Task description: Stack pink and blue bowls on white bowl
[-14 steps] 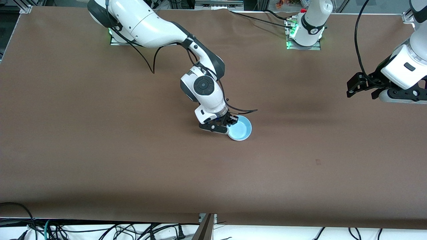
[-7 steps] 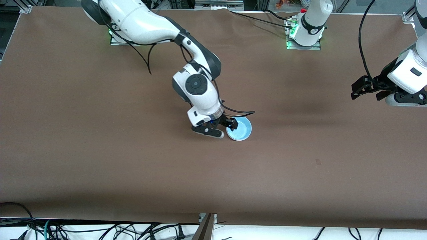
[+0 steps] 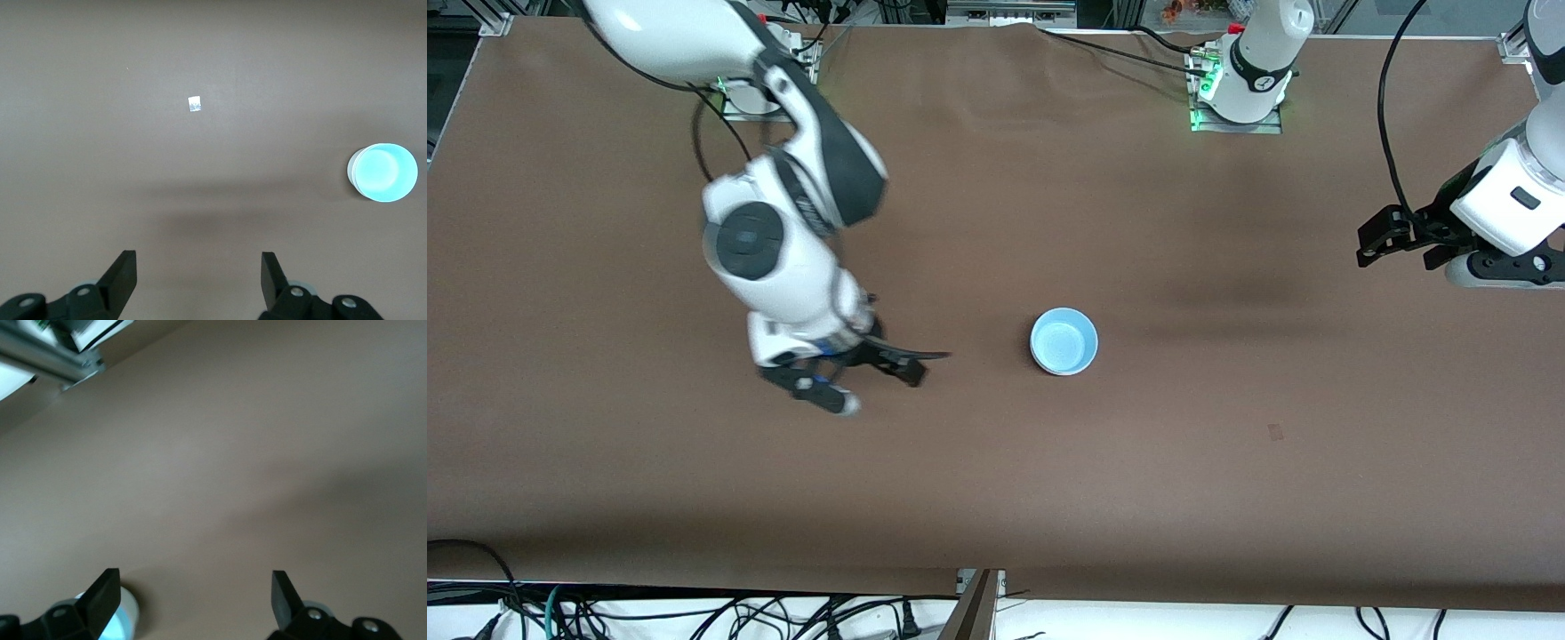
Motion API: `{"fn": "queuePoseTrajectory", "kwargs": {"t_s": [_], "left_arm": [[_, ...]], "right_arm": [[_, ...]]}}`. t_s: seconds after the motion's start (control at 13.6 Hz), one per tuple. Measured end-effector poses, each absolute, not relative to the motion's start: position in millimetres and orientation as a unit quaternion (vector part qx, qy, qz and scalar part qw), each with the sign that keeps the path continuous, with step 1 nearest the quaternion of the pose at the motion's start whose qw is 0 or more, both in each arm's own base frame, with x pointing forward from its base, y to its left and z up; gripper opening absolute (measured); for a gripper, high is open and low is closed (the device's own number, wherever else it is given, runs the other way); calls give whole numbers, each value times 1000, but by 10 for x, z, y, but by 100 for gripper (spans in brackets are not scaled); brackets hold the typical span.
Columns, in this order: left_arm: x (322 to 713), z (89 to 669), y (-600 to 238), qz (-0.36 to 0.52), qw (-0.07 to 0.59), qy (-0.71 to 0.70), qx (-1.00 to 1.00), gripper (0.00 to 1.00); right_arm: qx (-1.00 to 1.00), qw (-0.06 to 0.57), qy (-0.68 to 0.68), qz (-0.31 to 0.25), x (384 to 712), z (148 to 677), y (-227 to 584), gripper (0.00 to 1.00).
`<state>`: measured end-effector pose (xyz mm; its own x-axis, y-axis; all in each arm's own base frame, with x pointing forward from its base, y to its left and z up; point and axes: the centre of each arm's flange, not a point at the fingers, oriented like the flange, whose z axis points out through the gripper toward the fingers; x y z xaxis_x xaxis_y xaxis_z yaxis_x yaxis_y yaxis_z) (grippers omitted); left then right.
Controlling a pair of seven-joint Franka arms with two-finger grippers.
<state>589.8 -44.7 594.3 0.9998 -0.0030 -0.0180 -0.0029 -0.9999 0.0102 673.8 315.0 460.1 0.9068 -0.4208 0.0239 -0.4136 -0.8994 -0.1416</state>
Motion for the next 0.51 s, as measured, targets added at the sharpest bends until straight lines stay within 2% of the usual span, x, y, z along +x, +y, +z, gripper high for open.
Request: {"fn": "queuePoseTrajectory", "kwargs": {"t_s": [0.29, 0.51], "left_arm": [[5905, 5928, -448, -10, 5, -1, 1000, 85], [5906, 5924, -447, -10, 5, -1, 1000, 85]], "right_arm": [[-983, 28, 181, -4, 6501, 5403, 2266, 100], [-987, 11, 157, 5, 6300, 5775, 1663, 100]]}}
